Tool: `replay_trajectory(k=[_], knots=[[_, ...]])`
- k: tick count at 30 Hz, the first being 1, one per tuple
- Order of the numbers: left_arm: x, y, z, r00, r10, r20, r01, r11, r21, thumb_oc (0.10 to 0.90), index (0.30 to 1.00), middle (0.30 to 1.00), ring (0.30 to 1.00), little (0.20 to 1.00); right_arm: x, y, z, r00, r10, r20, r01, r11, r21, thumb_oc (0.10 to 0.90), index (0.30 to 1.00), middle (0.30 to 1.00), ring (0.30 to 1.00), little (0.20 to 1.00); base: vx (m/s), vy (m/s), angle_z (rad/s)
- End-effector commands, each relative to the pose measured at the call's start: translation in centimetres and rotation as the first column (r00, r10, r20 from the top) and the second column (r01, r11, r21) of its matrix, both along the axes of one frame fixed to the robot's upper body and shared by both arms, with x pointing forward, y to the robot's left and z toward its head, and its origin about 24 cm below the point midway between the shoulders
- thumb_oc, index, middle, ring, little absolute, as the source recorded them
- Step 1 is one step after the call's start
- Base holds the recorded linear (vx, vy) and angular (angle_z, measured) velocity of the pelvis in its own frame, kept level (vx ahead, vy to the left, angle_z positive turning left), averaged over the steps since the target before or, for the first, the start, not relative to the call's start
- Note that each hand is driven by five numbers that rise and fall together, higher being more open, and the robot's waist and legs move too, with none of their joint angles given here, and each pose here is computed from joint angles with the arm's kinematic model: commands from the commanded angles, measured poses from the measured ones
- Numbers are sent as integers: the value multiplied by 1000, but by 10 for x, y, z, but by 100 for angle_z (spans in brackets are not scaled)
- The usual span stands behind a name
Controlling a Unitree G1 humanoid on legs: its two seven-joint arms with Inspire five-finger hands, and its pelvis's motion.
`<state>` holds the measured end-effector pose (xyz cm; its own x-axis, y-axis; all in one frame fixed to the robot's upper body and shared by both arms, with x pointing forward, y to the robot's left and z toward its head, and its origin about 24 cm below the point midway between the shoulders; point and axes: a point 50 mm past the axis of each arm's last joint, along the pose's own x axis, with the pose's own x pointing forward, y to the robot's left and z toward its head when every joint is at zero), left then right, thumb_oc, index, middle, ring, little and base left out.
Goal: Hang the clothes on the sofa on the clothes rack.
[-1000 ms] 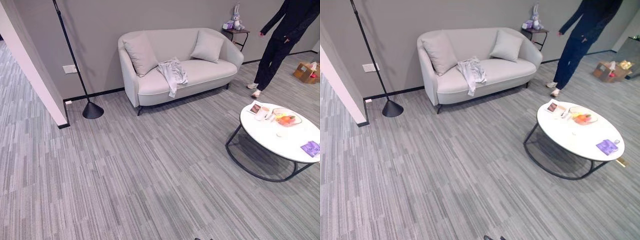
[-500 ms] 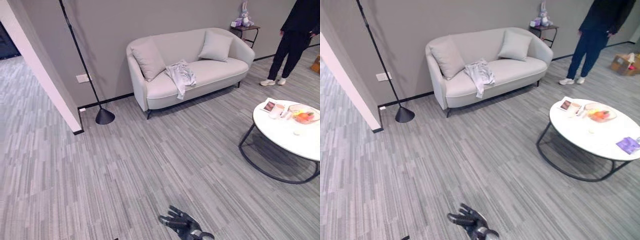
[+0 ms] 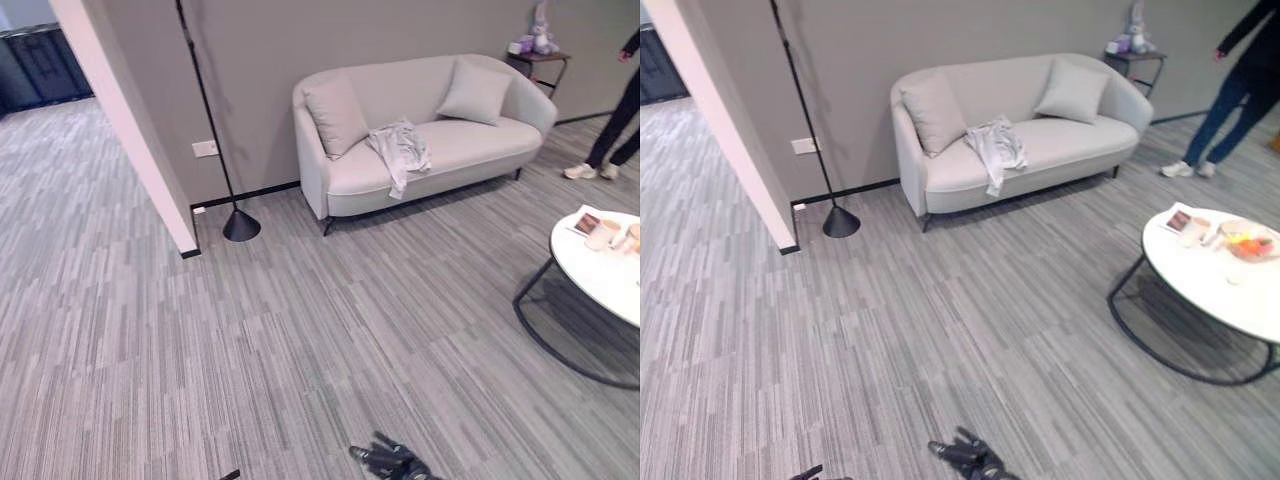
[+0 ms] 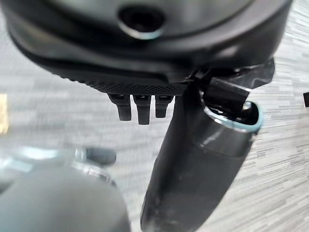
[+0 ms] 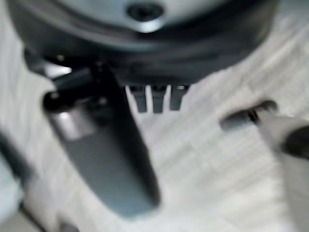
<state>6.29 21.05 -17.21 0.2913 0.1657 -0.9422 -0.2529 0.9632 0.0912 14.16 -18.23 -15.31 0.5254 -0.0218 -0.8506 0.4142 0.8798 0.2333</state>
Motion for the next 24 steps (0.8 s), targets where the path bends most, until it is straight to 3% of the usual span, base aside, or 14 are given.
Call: replay_trajectory(k=[1, 4, 9, 12, 17, 21, 24], knots=[[-9, -9, -2, 1000, -13, -5, 13, 1000, -26, 800, 900, 900, 900, 900, -43, 19, -12, 997, 15, -77, -10, 998, 58, 800, 900, 900, 900, 900, 292, -130, 21], [-7, -6, -2, 999, -44, -2, 44, 999, -17, 800, 900, 900, 900, 900, -44, 0, -12, 996, -1, -95, 0, 1000, -11, 800, 900, 900, 900, 900, 381, -226, 55], [2, 8, 2, 997, -77, 24, 77, 997, 28, 800, 900, 900, 900, 900, -111, -49, -19, 923, -188, -336, 140, 977, -163, 800, 900, 900, 900, 900, 680, -365, 36], [3, 13, 4, 998, -56, 32, 55, 998, 29, 800, 900, 900, 900, 900, -128, -71, -15, 879, -300, -371, 230, 948, -220, 800, 900, 900, 900, 900, 419, -373, 72], [4, 14, 4, 998, -63, 31, 62, 998, 17, 800, 900, 900, 900, 900, -128, -79, -12, 878, -312, -363, 231, 941, -250, 800, 900, 900, 900, 900, 440, -465, -23], [61, 4, 18, 965, -73, 253, 70, 997, 19, 800, 900, 900, 900, 900, -106, -89, -8, 915, -252, -314, 155, 940, -302, 800, 900, 900, 900, 900, 513, -350, 2], [39, 11, 11, 983, 19, 180, -21, 1000, 12, 800, 900, 900, 900, 900, -90, -70, -12, 947, -119, -298, 37, 963, -268, 800, 900, 900, 900, 900, 519, 91, -70]])
